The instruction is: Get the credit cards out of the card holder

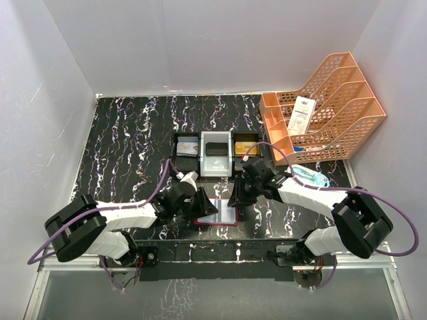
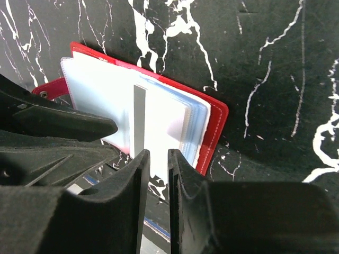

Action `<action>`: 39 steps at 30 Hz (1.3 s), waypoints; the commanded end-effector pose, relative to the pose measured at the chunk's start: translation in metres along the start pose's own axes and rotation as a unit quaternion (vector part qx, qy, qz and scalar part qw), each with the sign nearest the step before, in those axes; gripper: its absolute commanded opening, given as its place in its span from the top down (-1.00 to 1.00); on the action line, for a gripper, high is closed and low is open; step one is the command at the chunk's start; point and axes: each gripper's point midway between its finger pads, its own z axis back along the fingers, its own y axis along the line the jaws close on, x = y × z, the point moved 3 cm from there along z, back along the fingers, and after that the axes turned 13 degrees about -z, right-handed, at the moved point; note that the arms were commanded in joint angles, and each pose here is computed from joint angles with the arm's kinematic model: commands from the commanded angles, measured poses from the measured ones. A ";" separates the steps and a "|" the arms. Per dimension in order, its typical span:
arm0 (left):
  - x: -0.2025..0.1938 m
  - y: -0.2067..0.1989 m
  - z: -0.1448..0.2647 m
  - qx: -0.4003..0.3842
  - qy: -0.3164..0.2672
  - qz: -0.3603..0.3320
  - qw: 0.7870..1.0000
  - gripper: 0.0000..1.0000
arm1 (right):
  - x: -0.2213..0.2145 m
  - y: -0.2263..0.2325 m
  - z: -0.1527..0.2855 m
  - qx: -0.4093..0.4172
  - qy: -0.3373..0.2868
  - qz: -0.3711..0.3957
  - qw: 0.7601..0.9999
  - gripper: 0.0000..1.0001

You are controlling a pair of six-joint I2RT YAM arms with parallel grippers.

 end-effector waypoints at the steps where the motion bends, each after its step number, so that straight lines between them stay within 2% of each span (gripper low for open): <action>1: 0.005 -0.006 -0.001 -0.015 -0.015 -0.001 1.000 0.32 | 0.001 0.013 -0.010 0.031 0.001 -0.003 1.000 0.62; 8: -0.005 0.000 -0.003 -0.023 -0.008 0.008 1.000 0.36 | -0.009 -0.012 -0.025 -0.002 0.012 -0.015 1.000 0.63; 13: -0.007 0.000 -0.005 -0.034 -0.009 0.016 0.999 0.44 | -0.016 -0.016 -0.025 0.010 0.017 -0.019 1.000 0.64; 20: -0.004 -0.008 -0.004 -0.062 -0.022 0.022 0.998 0.80 | -0.021 -0.022 -0.028 0.007 0.027 -0.022 0.999 0.64; 26: -0.004 0.000 0.001 -0.043 -0.029 0.028 0.998 1.00 | -0.022 -0.027 -0.030 -0.004 0.024 -0.021 0.999 0.64; 35: -0.002 0.008 0.013 -0.029 -0.050 0.034 0.998 1.00 | -0.022 -0.030 -0.032 -0.010 0.029 -0.019 0.999 0.64; 37: -0.002 0.007 0.011 -0.028 -0.047 0.034 0.998 0.79 | -0.022 -0.029 -0.032 -0.007 0.029 -0.018 0.999 0.64; 39: -0.002 0.008 0.007 -0.020 -0.042 0.035 0.998 0.72 | -0.022 -0.028 -0.032 -0.006 0.030 -0.018 0.999 0.64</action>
